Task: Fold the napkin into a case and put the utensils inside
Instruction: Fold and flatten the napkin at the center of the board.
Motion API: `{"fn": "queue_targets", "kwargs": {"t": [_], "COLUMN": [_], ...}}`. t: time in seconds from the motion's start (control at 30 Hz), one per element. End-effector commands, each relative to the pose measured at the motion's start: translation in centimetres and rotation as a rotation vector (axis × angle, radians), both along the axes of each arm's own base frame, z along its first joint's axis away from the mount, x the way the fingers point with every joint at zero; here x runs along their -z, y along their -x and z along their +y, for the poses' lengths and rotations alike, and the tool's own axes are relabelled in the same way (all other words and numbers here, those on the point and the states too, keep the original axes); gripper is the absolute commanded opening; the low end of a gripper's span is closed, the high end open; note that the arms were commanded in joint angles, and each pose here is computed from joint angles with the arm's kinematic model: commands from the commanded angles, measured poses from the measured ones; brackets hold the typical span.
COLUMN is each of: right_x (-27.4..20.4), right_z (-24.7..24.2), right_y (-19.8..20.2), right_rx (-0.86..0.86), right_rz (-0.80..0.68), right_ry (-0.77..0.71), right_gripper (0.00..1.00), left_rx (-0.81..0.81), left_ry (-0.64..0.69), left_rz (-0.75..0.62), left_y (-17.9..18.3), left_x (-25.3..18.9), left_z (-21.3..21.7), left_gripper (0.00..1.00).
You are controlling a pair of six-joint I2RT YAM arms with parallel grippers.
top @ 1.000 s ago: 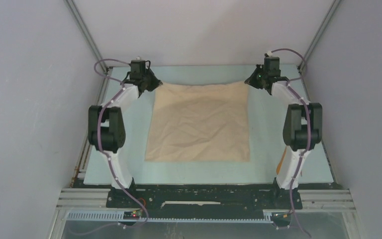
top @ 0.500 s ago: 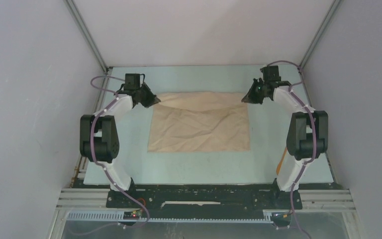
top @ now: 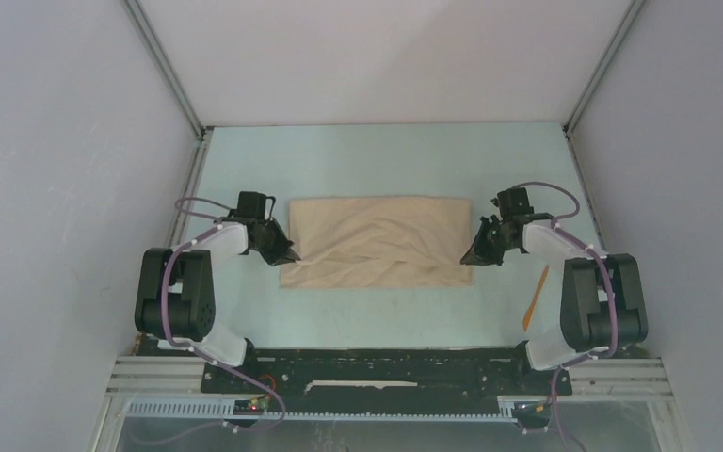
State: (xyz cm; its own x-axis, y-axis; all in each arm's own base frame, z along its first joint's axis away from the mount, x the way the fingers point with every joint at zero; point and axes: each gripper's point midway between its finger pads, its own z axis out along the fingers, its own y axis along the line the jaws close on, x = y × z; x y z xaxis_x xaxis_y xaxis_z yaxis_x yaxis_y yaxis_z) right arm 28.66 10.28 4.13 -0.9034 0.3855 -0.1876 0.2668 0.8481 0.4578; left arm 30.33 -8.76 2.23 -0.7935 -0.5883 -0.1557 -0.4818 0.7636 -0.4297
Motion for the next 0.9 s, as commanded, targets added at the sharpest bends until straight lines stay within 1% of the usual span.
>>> {"fn": "queue_targets", "kwargs": {"t": [0.0,0.17,0.43,0.73,0.87], "right_x": [-1.5,-0.6,0.5,1.5,2.1], "right_z": [0.0,-0.3,-1.2,-2.2,-2.3], "right_y": [-0.3,0.9,1.9,2.1,2.1], "right_rx": [-0.021,-0.018,0.008,0.038,0.039], "right_rz": [-0.104,-0.073,-0.034,-0.01,0.009], "right_ry": [-0.004,0.008,0.042,0.067,0.073], "right_gripper": [0.0,0.0,0.0,0.0,0.0], "left_rx": [0.028,0.029,0.026,0.014,0.019], "left_ry": [-0.025,-0.076,-0.098,-0.144,-0.155], "left_rz": [-0.104,-0.094,-0.041,-0.059,-0.043], "left_y": [0.2,1.6,4.0,4.2,4.7], "left_x": [-2.4,-2.1,-0.1,-0.7,-0.2], "left_z": [0.4,1.3,1.8,2.7,2.8], "left_gripper": [0.0,0.0,0.0,0.0,0.0]}}
